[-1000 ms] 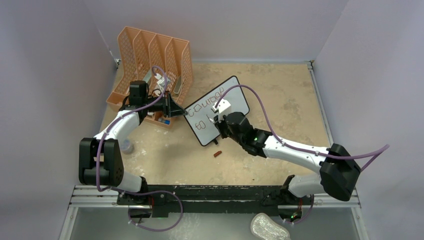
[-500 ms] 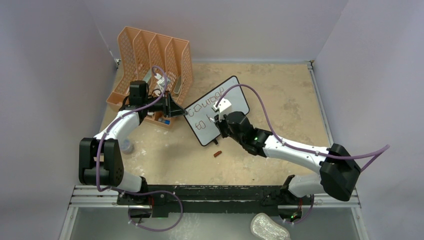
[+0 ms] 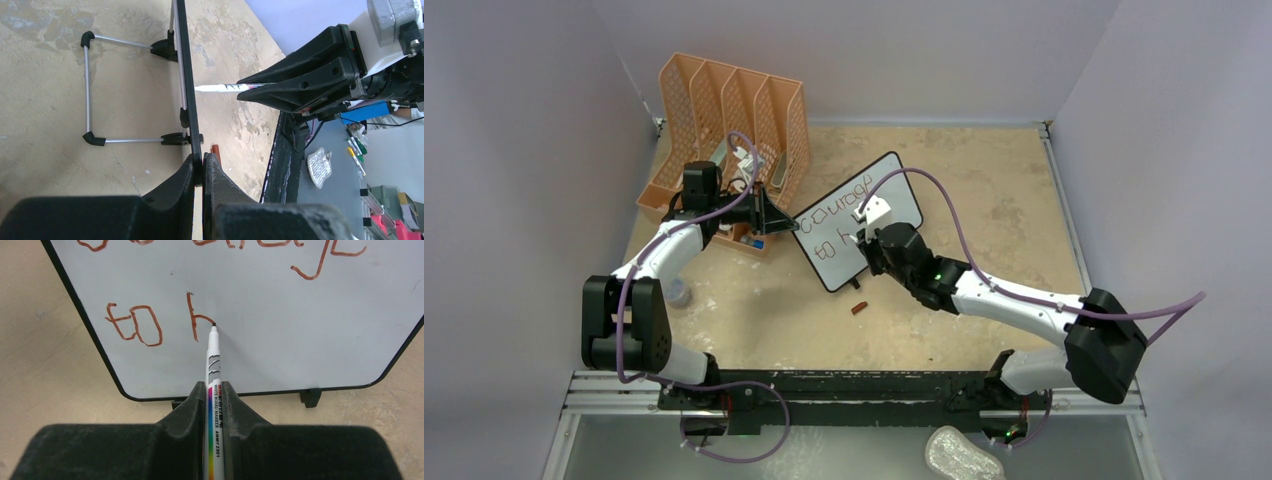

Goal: Write a sentence on the whiteboard

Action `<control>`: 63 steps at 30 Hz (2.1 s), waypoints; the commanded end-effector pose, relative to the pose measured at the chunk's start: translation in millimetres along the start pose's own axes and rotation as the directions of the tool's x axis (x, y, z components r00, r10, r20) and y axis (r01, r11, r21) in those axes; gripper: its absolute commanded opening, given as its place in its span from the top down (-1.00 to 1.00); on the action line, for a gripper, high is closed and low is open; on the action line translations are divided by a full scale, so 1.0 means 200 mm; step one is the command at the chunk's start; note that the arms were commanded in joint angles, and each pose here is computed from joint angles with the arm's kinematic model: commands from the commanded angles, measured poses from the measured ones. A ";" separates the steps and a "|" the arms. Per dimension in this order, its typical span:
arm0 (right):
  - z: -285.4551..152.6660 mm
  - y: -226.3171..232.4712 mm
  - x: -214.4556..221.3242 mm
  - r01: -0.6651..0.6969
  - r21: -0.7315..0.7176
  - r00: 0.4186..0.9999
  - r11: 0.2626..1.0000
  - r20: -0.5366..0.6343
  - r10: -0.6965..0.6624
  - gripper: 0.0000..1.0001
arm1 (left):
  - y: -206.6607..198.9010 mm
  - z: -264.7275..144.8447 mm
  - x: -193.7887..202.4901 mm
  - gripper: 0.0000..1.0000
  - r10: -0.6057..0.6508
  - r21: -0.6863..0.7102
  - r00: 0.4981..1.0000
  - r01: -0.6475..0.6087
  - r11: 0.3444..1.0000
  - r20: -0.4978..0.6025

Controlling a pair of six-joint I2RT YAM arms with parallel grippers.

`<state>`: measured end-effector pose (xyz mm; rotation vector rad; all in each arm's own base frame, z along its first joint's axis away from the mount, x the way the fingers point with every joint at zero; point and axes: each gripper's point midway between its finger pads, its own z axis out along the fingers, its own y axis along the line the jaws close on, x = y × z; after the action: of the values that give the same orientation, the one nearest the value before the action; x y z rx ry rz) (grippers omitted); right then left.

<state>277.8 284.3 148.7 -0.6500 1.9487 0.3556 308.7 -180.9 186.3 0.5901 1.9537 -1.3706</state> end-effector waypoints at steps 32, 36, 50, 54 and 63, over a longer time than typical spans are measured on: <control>-0.04 0.03 -0.01 0.003 -0.054 1.000 0.999 -0.010 -0.003 1.00 | 0.03 0.03 0.03 1.00 0.010 -0.018 1.000 -0.011 1.000 -0.020; -0.04 0.04 -0.01 0.010 -0.067 1.000 0.998 -0.013 -0.011 1.00 | 0.03 0.03 0.02 1.00 0.012 -0.018 1.000 -0.013 1.000 -0.020; -0.02 0.06 -0.07 0.011 -0.085 1.000 0.996 0.015 -0.010 1.00 | 0.03 0.03 0.02 1.00 0.011 -0.017 1.000 -0.012 1.000 -0.019; -0.02 0.05 -0.09 0.011 -0.076 1.000 0.997 0.026 -0.009 1.00 | 0.03 0.03 0.02 1.00 0.010 -0.017 1.000 -0.011 1.000 -0.020; -0.05 0.08 -0.08 -0.005 -0.104 1.000 0.995 0.012 0.007 1.00 | 0.03 0.03 0.02 1.00 0.012 -0.018 1.000 -0.012 1.000 -0.020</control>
<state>266.6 287.1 141.2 -0.7228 1.9829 0.4028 308.6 -181.0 186.4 0.5905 1.9534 -1.3714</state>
